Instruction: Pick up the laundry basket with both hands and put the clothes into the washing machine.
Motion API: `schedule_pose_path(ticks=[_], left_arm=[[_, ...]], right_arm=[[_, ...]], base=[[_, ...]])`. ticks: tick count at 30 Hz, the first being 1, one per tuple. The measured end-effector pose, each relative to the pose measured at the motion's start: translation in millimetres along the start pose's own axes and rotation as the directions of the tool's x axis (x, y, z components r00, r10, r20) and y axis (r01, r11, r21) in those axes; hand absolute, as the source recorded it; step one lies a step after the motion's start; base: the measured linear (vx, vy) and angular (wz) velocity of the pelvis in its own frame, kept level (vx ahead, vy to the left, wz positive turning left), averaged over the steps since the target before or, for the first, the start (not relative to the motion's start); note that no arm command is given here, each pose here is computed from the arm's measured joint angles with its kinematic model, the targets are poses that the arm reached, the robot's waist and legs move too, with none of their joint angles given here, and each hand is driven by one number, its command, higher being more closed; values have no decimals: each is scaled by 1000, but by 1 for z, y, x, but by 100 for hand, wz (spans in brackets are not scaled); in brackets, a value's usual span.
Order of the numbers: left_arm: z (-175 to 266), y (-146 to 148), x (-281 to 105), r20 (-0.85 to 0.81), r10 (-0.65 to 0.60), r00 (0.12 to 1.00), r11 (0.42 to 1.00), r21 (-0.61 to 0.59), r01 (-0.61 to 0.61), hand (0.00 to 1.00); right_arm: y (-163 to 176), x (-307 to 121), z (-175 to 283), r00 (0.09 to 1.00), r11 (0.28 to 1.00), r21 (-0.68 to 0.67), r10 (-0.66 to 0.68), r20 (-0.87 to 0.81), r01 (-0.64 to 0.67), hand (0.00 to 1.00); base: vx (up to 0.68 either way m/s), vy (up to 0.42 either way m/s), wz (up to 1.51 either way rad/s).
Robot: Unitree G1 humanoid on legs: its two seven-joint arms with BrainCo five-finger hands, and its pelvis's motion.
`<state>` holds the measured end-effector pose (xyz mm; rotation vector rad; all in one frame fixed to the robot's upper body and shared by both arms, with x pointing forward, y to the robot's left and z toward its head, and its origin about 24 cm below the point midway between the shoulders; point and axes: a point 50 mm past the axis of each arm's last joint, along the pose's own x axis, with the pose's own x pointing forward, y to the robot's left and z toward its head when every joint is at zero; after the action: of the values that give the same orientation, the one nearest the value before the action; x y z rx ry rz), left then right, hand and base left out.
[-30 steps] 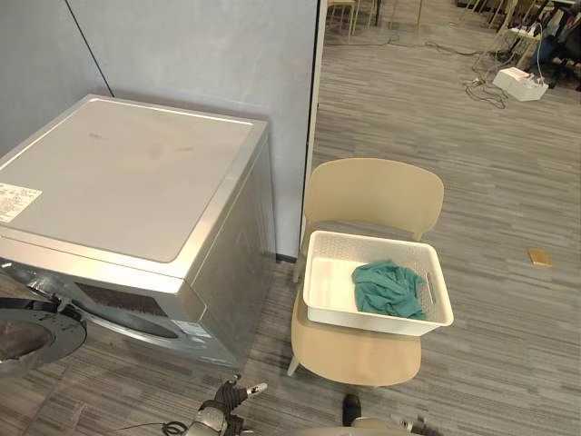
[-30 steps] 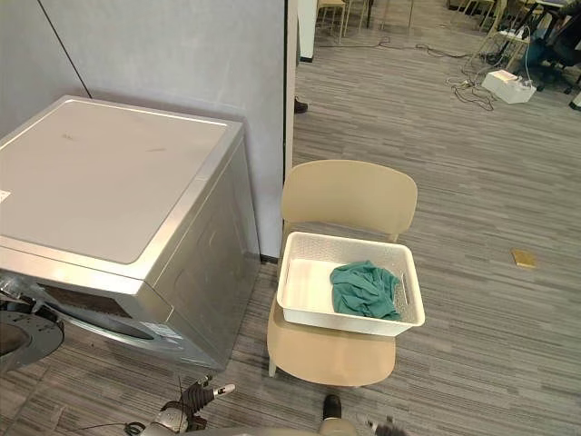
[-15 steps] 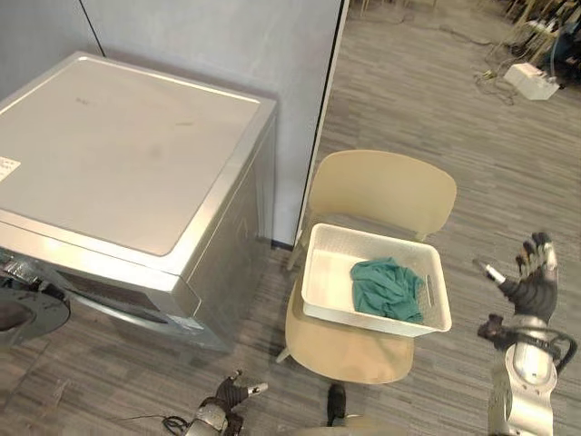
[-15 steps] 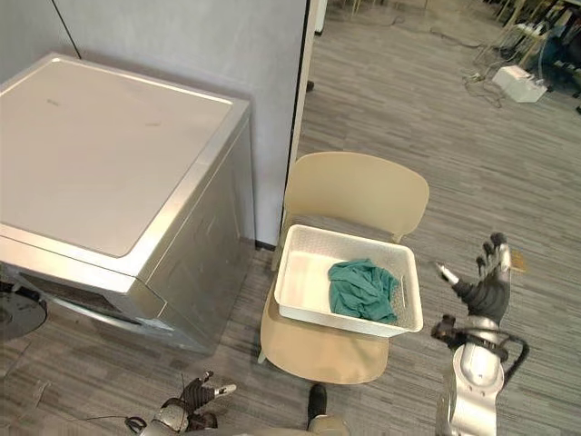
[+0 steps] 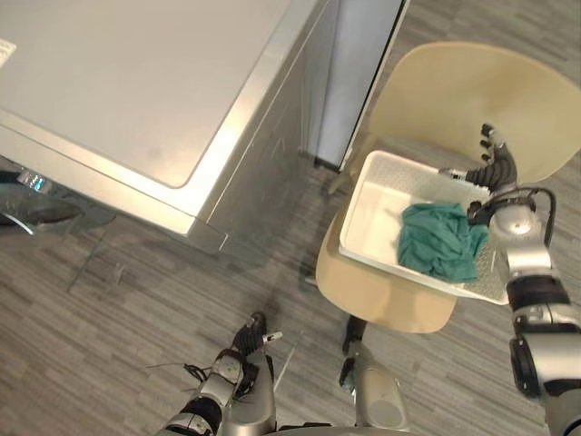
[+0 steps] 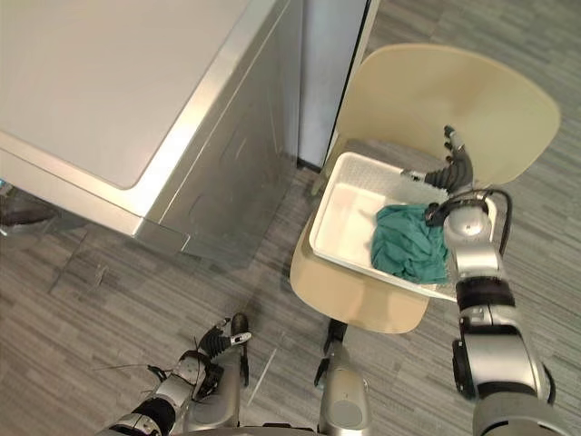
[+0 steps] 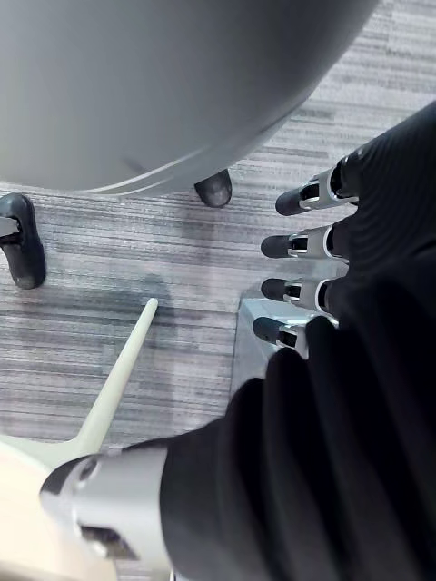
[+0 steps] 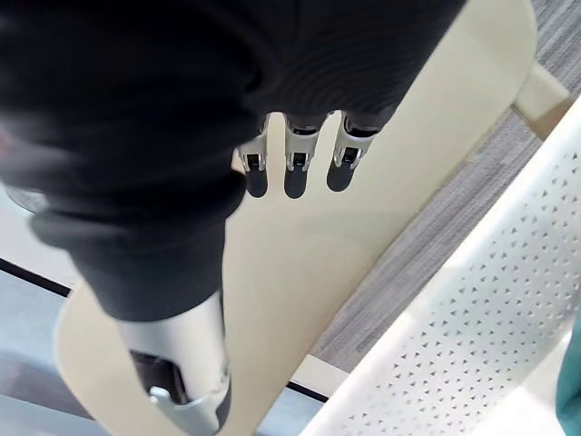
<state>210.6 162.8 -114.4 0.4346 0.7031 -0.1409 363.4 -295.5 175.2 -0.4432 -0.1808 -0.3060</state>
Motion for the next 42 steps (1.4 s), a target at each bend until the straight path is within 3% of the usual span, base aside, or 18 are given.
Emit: schedule_pose_path(ticks=[13,24,37,38,42], left_arm=[[13,7,3,37,46,998,999,-31,-45,0],[34,4,6,104,72,992,996,-67,-66,0],[68,13,9,190,155,969,969,-222,-111,0],[69,14,9,190,159,969,967,-226,-114,0],[73,18,9,192,196,961,952,-272,-140,0]], right_arm=[[-22,-2,-43,967,998,-44,-59,-247,50,0],[-32,-11,-61,942,994,-14,-108,-319,109,0],[-11,-18,-65,949,970,183,-99,-299,159,0],[-12,-17,-64,948,968,185,-110,-297,171,100],[-14,-11,-56,952,967,167,-139,-274,190,100]], base=[[-26,10,-2],[-5,2,-2],[-11,9,5],[-34,17,5],[-58,15,9]])
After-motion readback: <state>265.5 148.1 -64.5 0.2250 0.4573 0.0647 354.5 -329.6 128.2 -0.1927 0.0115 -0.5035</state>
